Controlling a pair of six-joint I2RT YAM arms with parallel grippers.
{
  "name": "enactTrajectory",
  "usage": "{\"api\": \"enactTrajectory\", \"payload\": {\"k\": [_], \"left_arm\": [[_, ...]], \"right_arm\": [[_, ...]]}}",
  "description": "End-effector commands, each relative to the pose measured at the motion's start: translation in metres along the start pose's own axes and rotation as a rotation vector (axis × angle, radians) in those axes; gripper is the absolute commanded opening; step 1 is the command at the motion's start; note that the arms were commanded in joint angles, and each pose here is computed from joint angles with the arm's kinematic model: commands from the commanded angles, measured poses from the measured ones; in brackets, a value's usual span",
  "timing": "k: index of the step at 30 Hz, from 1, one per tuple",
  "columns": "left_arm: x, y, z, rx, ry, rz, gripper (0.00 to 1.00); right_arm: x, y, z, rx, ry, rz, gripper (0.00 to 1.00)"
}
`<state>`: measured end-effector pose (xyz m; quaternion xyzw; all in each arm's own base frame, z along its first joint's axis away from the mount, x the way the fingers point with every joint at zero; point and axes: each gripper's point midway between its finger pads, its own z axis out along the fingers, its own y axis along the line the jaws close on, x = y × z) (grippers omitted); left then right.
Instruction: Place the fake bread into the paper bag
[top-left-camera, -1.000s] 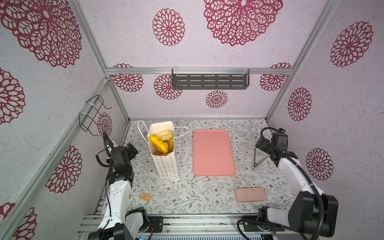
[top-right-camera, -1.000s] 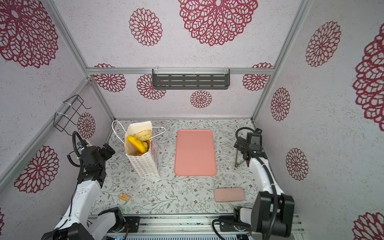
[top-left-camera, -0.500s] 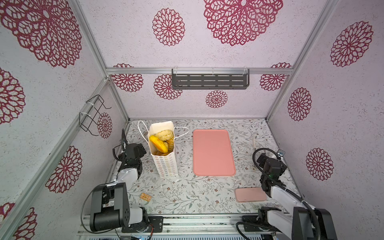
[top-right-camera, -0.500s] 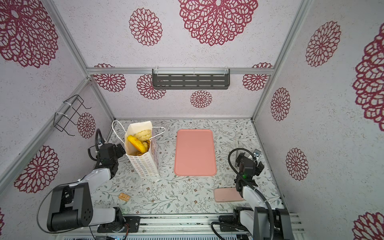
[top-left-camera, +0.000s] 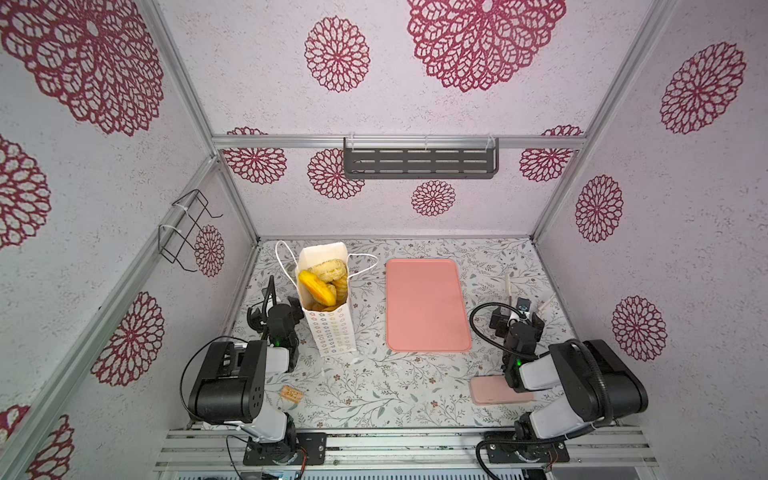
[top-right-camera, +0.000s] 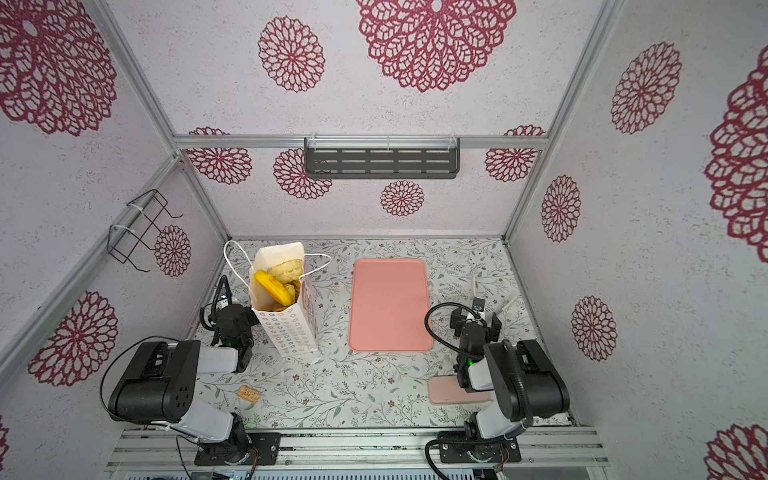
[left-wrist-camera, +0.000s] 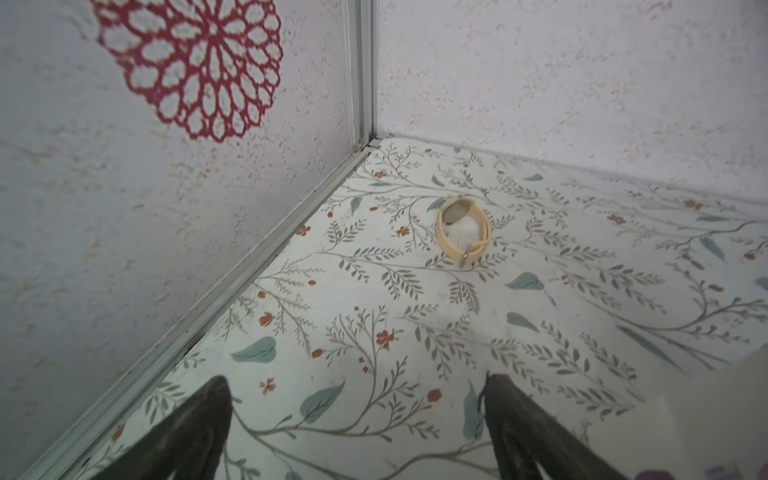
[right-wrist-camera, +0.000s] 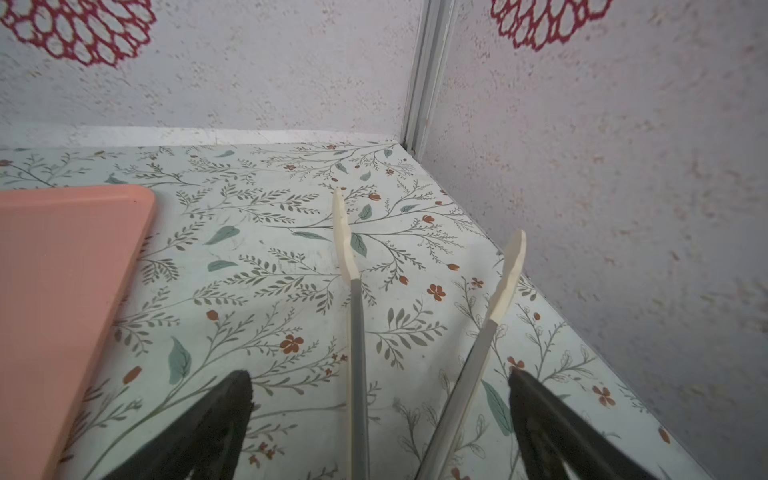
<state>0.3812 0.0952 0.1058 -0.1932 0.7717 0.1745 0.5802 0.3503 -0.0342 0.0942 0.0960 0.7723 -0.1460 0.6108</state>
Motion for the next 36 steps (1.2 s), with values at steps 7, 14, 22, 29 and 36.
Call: {"api": "enactTrajectory", "payload": {"k": [7,14,22,29,36], "left_arm": [[-0.019,0.002,0.008,0.036,-0.041,-0.041,0.97],[-0.019,0.002,0.008,0.035,-0.042,-0.04,0.97],[-0.019,0.002,0.006,0.037,-0.046,-0.041,0.97],[-0.019,0.002,0.007,0.036,-0.045,-0.039,0.97],[-0.019,0.002,0.007,0.035,-0.045,-0.039,0.97]], "right_arm": [[-0.025,-0.002,0.017,-0.045,-0.042,0.083,0.99],[-0.025,-0.003,0.018,-0.036,-0.039,0.088,0.99],[-0.027,0.001,0.012,-0.036,-0.063,0.058,0.99],[-0.023,0.003,0.021,-0.086,-0.02,0.079,0.99],[-0.026,0.003,0.017,-0.086,-0.043,0.077,0.99]]}}
